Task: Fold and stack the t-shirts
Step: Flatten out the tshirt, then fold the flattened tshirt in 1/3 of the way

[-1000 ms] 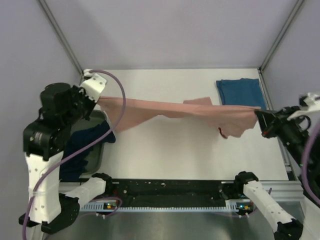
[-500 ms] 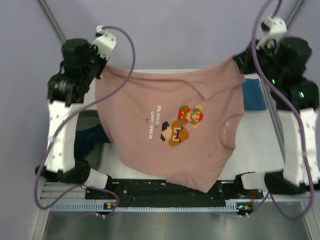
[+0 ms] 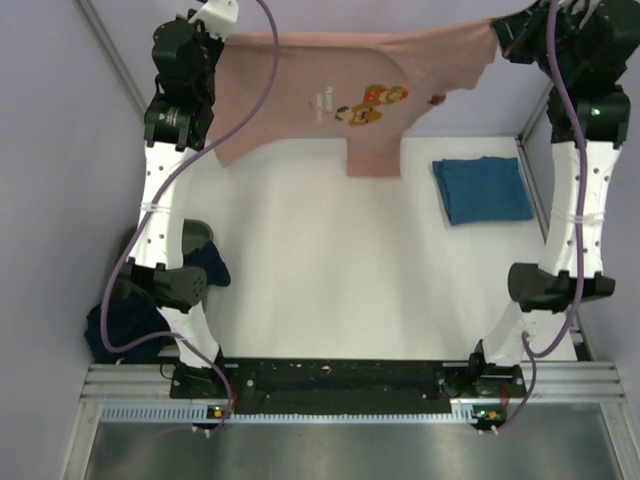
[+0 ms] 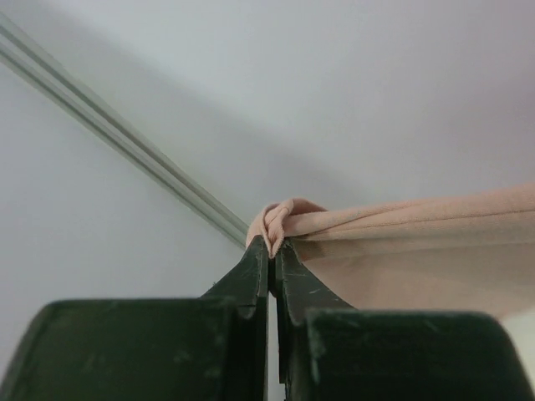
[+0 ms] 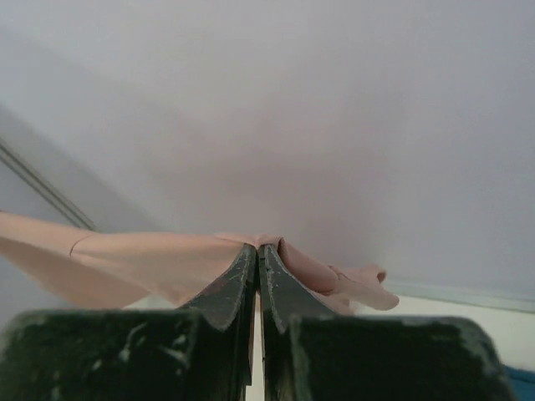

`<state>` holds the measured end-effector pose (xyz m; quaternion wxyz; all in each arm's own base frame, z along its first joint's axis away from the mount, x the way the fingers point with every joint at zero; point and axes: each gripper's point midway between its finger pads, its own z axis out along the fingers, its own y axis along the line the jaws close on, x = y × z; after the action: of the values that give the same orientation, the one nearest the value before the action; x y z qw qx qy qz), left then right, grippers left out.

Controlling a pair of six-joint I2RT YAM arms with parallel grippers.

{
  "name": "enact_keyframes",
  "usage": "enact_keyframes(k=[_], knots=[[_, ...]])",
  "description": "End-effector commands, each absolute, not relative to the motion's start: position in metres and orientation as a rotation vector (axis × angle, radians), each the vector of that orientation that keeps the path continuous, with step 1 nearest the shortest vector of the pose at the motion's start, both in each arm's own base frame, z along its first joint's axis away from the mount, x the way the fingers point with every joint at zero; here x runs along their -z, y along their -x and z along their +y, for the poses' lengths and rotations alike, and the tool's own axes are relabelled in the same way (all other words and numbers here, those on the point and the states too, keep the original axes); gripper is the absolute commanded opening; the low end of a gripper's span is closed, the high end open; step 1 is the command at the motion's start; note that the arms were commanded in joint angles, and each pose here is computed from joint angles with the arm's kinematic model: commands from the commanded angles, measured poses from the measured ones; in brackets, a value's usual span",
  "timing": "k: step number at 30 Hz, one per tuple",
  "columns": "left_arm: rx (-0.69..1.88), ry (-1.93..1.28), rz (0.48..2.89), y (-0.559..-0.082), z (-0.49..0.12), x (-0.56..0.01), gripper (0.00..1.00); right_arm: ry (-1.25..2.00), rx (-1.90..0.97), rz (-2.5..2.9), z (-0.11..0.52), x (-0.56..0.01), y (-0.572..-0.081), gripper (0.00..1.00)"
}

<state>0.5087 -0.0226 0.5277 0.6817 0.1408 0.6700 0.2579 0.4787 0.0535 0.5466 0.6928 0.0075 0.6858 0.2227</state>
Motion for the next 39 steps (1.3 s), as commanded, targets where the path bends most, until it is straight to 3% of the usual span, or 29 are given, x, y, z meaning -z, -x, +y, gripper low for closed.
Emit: enact_keyframes(k=[1, 3, 8, 17, 21, 25, 29, 39], knots=[[-0.648, -0.196, 1.305, -0.467, 0.004, -0.601, 0.00, 0.051, -0.441, 1.226, 0.043, -0.650, -0.383, 0.00], [-0.636, -0.249, 1.363, -0.467, 0.000, -0.580, 0.00, 0.066, -0.415, 1.296, 0.043, -0.625, -0.377, 0.00], [-0.588, -0.439, 1.621, -0.459, -0.009, -0.473, 0.00, 0.066, -0.488, 1.601, 0.056, -0.498, -0.351, 0.00], [-0.344, -0.766, 2.179, -0.358, -0.022, -0.232, 0.00, -0.066, -0.686, 2.167, 0.083, -0.239, -0.246, 0.00], [-0.284, -0.780, 2.362, -0.316, -0.015, -0.155, 0.00, -0.135, -0.773, 2.325, 0.102, -0.163, -0.210, 0.00], [-0.272, -0.747, 2.493, -0.294, 0.000, -0.108, 0.00, -0.172, -0.783, 2.357, 0.111, -0.141, -0.210, 0.00], [-0.279, -0.714, 2.560, -0.298, 0.010, -0.097, 0.00, -0.217, -0.706, 2.347, 0.103, -0.129, -0.236, 0.00], [-0.302, -0.678, 2.566, -0.369, 0.012, -0.109, 0.00, -0.089, -0.634, 2.362, 0.101, -0.117, -0.337, 0.00]])
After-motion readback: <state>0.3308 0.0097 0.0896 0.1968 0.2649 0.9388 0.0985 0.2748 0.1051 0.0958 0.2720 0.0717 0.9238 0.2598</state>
